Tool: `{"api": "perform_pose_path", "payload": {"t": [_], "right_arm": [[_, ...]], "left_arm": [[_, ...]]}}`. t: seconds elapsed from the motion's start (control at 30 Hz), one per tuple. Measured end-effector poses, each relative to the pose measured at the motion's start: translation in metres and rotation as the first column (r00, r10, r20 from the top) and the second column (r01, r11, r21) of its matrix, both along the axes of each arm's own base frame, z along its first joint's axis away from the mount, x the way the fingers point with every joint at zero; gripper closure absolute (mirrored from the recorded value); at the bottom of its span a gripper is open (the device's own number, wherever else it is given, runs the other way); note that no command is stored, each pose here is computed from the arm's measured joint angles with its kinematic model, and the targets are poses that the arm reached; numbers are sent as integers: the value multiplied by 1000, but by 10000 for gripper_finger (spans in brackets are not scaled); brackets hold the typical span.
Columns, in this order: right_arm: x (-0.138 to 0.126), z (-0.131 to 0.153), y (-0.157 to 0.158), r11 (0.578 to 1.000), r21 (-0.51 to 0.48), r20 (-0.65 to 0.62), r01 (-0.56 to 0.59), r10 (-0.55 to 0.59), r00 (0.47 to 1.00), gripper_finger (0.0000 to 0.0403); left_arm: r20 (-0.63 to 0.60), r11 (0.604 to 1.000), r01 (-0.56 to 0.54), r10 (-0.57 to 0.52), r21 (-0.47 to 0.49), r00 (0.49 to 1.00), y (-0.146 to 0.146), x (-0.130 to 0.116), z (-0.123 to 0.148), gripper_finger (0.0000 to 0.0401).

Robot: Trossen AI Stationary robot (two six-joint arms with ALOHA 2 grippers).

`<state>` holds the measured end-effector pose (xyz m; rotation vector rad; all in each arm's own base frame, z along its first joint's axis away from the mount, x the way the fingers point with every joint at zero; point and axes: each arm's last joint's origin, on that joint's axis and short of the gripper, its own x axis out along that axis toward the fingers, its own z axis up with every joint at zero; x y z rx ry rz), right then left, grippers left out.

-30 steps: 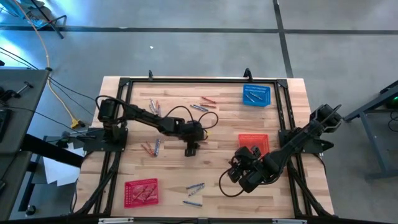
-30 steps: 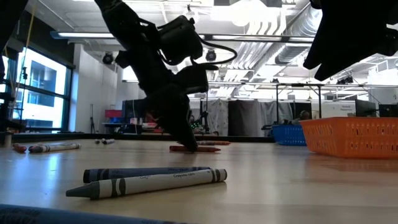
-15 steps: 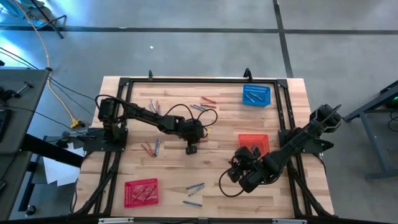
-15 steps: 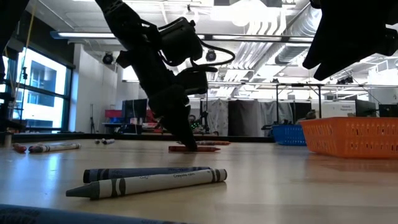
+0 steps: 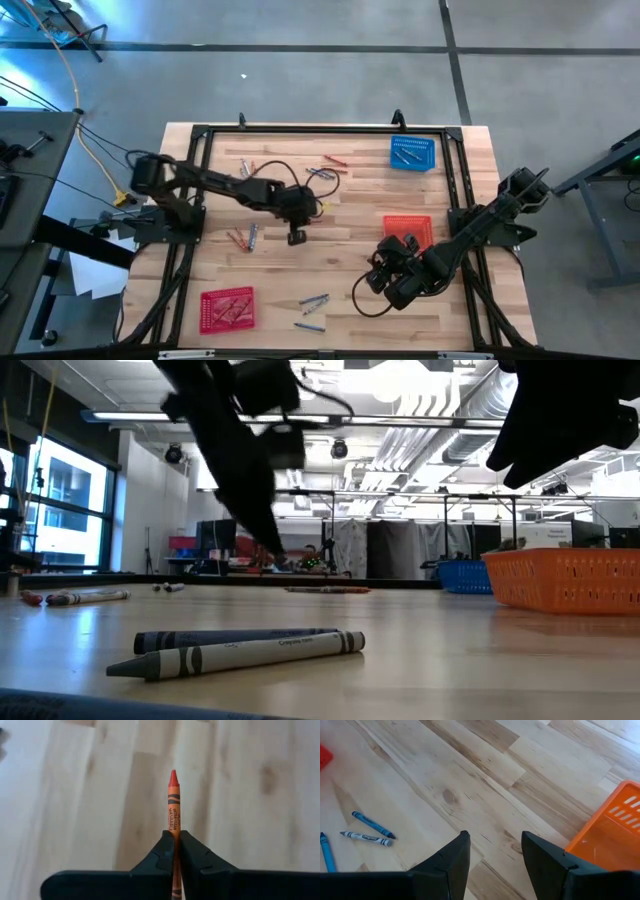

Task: Sort crayons
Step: Put the orange crayon into the red bin

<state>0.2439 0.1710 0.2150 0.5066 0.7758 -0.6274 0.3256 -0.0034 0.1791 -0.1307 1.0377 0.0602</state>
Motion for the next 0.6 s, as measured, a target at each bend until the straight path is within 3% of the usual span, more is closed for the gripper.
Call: {"api": "perform_pose_path", "payload": {"t": [0.13, 0.27, 0.33, 0.47, 0.6], "right_arm": [[0, 0, 0, 1000, -12, -9, -15, 15, 1000, 231], [-1, 0, 0, 999, -26, -20, -28, 28, 999, 231], [0, 0, -1, 998, -41, -20, -37, 36, 999, 231], [0, 0, -2, 996, -77, -10, -42, 41, 999, 231], [0, 0, -2, 993, -98, -21, -63, 61, 998, 231]], "left_arm": [[-24, 997, -4, 2, -73, 1000, -29, -27, 32, 401], [-123, 962, -39, 6, -270, 992, -69, -66, 60, 401], [-180, 944, -89, 33, -316, 983, -87, -88, 71, 401], [-306, 922, -249, 156, -297, 939, -114, -126, 79, 401], [-389, 913, -317, 202, -258, 899, -138, -150, 77, 401]]}}
